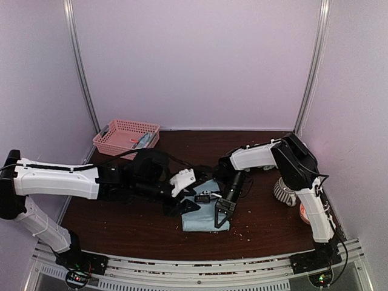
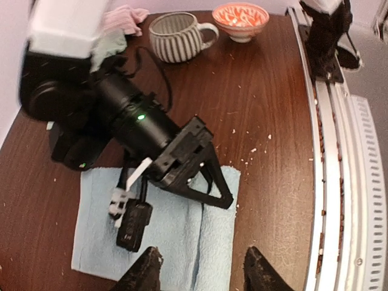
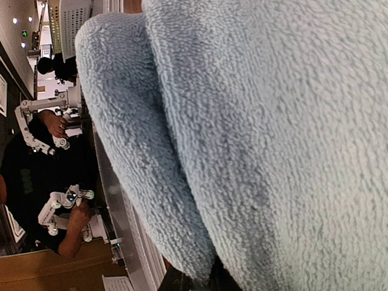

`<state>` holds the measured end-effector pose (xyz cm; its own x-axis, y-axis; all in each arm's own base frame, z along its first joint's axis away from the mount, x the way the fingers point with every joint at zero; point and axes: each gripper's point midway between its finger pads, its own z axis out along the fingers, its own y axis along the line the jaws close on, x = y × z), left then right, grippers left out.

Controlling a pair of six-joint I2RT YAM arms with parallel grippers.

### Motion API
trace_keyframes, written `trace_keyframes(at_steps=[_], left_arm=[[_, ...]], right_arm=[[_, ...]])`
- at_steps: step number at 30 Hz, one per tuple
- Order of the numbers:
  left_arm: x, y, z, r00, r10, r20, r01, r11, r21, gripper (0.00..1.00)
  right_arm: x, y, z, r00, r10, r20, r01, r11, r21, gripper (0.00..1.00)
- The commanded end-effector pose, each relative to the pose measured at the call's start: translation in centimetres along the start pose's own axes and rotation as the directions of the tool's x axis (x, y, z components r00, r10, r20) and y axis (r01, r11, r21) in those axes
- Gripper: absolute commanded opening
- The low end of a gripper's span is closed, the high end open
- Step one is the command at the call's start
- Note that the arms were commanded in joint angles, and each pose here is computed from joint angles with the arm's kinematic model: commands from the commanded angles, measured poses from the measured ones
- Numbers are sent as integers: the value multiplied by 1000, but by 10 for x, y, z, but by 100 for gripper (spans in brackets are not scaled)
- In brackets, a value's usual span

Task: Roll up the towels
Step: Roll the towel at the center of the board.

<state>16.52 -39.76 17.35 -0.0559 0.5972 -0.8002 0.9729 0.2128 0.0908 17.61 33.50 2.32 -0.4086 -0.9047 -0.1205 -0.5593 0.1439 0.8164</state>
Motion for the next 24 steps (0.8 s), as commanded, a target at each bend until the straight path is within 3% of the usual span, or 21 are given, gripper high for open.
trace_keyframes(at_steps=[1,9,24], left_arm=[[37,-13,36,945,237,-227,-244,970,-3,45],[76,-21,77,873,341,-349,-351,936,36,48],[83,-37,100,844,408,-347,-432,902,9,47]], right_arm=[[23,-43,17,992,70,-108,-59,993,100,2],[22,-43,18,992,80,-102,-71,993,95,3],[27,-43,22,990,90,-111,-82,993,79,3]])
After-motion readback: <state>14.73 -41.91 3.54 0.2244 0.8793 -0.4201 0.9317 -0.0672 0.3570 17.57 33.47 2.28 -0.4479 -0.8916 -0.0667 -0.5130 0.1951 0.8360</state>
